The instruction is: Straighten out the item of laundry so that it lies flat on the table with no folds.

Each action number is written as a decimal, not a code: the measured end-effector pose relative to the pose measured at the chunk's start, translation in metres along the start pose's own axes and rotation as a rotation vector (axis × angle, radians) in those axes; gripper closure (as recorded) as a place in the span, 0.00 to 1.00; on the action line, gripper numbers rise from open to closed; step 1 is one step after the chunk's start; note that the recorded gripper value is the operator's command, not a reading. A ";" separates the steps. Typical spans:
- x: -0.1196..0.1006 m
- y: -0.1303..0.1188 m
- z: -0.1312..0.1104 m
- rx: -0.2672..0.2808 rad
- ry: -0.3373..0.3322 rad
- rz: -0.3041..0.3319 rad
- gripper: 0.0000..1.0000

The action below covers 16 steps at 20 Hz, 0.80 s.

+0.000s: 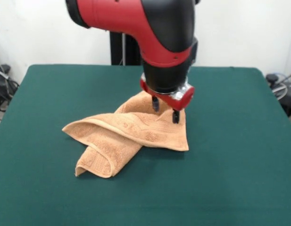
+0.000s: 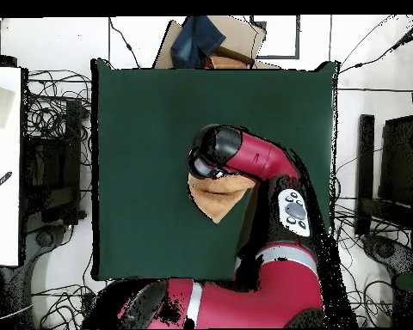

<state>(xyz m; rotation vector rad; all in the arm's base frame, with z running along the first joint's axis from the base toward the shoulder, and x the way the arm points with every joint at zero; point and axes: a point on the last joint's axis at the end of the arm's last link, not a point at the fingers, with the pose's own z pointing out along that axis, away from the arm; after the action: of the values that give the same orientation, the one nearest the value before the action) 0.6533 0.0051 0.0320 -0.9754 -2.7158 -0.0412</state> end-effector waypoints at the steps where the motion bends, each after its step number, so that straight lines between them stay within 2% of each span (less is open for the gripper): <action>1: -0.003 -0.003 -0.002 -0.003 -0.001 0.007 0.00; 7: -0.015 -0.018 -0.016 -0.015 -0.015 0.033 0.00; 16: -0.009 -0.009 -0.023 -0.014 -0.031 0.017 0.00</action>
<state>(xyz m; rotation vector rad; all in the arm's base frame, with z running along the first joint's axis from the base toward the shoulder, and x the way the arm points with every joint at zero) 0.6597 -0.0104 0.0528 -1.0111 -2.7381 -0.0424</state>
